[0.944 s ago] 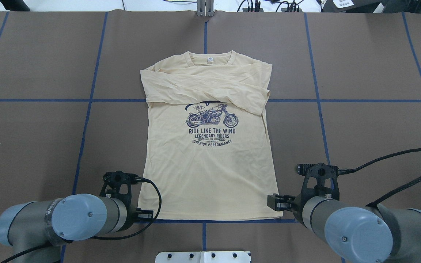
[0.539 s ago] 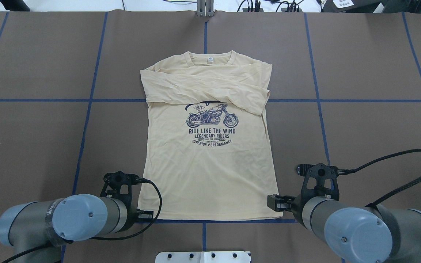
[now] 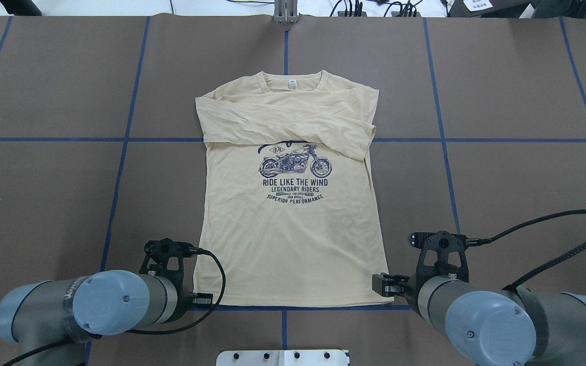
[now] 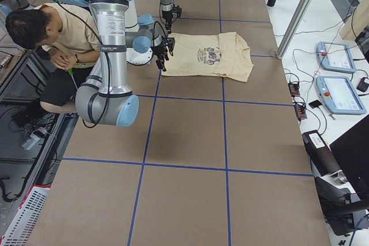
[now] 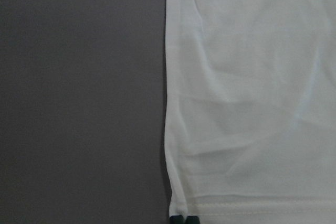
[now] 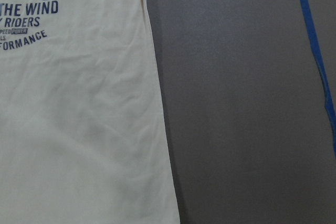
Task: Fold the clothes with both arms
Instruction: 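Grasp the hem corners with both grippers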
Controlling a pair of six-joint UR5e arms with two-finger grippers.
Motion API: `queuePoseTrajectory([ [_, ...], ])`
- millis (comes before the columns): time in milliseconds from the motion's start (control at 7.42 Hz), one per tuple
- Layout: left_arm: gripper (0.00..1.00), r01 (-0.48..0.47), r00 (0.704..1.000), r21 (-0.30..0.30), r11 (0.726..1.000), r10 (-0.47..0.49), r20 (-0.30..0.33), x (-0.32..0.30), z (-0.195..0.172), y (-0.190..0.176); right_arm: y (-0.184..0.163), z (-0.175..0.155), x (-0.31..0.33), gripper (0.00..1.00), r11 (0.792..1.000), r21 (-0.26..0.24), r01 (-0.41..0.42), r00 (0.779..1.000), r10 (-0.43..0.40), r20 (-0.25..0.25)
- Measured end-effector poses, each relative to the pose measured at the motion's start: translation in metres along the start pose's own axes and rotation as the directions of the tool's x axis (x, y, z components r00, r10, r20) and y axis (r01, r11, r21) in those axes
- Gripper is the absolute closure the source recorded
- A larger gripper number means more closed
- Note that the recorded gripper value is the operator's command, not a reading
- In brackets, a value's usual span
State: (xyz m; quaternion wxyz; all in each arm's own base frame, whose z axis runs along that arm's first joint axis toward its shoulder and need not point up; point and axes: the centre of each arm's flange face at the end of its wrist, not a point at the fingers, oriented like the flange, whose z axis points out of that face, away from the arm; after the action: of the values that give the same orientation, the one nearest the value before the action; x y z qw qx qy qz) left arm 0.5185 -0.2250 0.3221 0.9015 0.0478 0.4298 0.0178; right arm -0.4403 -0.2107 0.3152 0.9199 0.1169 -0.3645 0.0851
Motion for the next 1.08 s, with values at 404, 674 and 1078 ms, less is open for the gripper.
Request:
queuePoseTrajectory([
  [404,1.00,0.002,1.000,0.002,1.000,-0.002,0.001,-0.001,0.000,0.000,0.012,0.015,-0.002,0.01,1.000,-0.009,0.016,1.000,-0.016,-0.021],
  [674,1.00,0.002,1.000,0.003,1.000,-0.002,-0.002,-0.001,-0.002,-0.001,0.026,0.024,-0.006,0.22,1.000,0.002,0.019,0.999,-0.019,-0.030],
  [1078,1.00,0.002,1.000,0.003,1.000,-0.002,-0.009,0.001,-0.005,-0.001,0.047,0.054,-0.018,0.48,1.000,0.031,-0.006,1.000,0.007,-0.016],
])
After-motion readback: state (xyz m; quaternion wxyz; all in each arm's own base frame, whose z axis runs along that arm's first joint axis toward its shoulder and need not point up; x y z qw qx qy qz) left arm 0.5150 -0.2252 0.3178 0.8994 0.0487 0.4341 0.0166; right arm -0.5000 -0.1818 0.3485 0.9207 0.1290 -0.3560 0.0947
